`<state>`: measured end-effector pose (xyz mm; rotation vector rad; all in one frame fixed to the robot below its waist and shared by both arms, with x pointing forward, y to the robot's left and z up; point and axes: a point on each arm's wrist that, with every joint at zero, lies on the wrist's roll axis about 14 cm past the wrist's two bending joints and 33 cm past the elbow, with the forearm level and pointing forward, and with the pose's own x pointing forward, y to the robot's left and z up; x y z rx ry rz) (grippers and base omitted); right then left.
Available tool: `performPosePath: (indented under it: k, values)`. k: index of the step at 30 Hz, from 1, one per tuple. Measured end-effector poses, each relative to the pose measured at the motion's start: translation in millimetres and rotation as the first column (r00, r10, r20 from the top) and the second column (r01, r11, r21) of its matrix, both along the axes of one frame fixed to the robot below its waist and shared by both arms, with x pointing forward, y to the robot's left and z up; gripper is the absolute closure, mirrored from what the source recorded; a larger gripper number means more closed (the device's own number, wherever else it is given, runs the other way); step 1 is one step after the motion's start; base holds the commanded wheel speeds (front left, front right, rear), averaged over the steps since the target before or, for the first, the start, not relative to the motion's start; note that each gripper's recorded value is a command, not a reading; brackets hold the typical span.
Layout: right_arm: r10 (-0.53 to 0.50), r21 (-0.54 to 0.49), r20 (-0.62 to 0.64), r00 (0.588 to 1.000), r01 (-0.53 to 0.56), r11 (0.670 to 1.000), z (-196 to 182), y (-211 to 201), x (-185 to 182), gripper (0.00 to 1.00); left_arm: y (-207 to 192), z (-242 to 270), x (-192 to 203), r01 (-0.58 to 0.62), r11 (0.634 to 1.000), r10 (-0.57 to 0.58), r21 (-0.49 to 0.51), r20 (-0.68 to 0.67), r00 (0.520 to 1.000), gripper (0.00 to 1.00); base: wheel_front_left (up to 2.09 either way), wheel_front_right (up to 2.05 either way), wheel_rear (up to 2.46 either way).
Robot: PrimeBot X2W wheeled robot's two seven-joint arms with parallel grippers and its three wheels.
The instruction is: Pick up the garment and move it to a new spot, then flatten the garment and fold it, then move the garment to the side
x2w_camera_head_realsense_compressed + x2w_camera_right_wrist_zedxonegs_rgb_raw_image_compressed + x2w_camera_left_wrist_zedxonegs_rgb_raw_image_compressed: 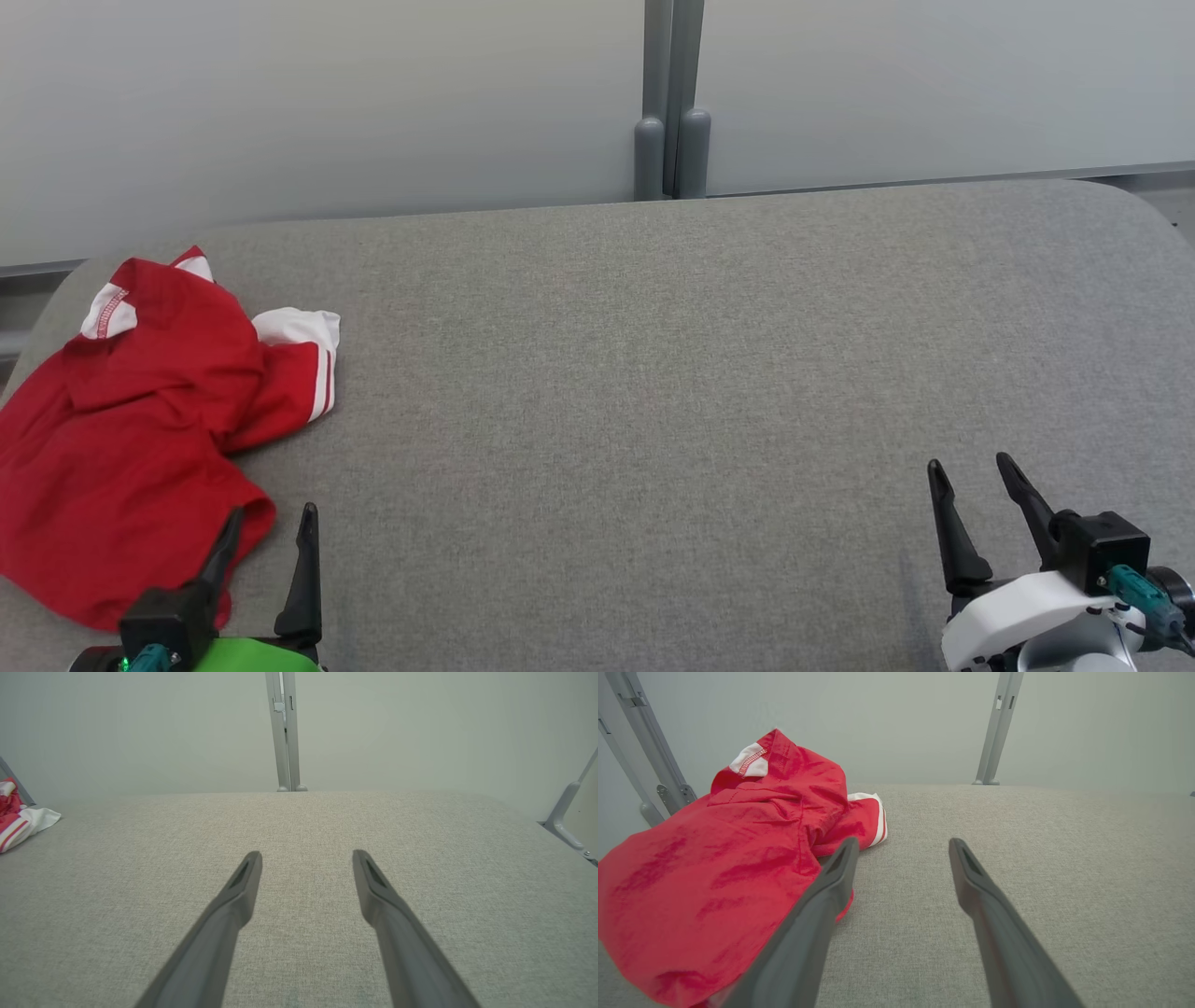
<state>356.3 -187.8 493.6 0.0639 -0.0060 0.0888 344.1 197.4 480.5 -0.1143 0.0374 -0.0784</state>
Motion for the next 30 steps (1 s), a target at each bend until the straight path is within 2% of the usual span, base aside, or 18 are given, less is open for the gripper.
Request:
performPosePath:
  k: [16, 30]
  values:
    - [0.027, -0.105, 0.014, 1.0, -0.025, 0.994, -1, 4, -4, 0.0, 7, -17, -8, -0.013, 1.0, 0.014, 0.029, -0.04, 0.999, 0.0, 0.0, 0.0, 0.0]
    - [0.043, -0.107, 0.013, 0.999, -0.041, 0.993, -2, 10, -1, 0.0, 16, -16, -11, -0.042, 0.999, 0.043, 0.027, -0.035, 0.998, 0.0, 0.0, 0.0, 0.0]
